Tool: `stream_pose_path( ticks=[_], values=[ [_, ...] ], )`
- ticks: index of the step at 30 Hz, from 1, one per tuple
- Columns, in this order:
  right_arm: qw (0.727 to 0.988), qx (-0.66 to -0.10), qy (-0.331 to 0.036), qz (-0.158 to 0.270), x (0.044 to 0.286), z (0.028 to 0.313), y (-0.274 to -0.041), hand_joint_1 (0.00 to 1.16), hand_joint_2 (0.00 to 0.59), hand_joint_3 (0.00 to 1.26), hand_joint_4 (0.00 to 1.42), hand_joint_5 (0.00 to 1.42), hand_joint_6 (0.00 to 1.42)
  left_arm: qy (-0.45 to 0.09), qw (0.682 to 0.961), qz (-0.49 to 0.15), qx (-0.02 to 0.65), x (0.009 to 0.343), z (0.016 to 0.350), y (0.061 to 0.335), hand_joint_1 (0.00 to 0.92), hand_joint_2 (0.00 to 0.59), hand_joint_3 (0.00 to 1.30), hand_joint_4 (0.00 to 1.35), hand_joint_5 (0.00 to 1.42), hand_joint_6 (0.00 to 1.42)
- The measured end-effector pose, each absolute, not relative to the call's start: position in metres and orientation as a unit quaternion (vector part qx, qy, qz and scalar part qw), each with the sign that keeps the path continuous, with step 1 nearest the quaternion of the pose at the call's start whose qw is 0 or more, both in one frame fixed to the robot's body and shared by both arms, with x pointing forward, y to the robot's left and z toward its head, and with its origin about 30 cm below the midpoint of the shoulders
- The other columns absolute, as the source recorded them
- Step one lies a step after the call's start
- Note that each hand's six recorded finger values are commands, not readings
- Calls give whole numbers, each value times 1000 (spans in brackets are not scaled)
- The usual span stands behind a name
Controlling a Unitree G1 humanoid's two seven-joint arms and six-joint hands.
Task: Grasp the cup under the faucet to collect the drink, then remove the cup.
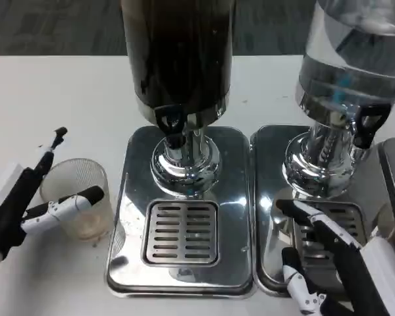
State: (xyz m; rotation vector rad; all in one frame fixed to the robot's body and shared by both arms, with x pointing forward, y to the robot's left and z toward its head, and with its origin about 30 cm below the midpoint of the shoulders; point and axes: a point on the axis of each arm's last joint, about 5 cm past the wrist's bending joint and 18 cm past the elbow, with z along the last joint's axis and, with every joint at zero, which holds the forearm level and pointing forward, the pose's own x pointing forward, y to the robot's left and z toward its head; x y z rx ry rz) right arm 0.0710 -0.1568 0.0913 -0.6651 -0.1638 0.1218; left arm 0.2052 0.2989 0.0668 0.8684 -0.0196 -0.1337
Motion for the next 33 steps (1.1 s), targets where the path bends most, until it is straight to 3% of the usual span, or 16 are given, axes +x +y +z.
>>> stream_pose_path(
  ticks=[33],
  values=[
    [944, -315, -62, 68, 66, 89, -151, 585, 496, 250, 234, 235, 307, -19, 898, -31, 438, 190, 72, 318, 117, 28, 0, 0, 0, 64]
  ],
)
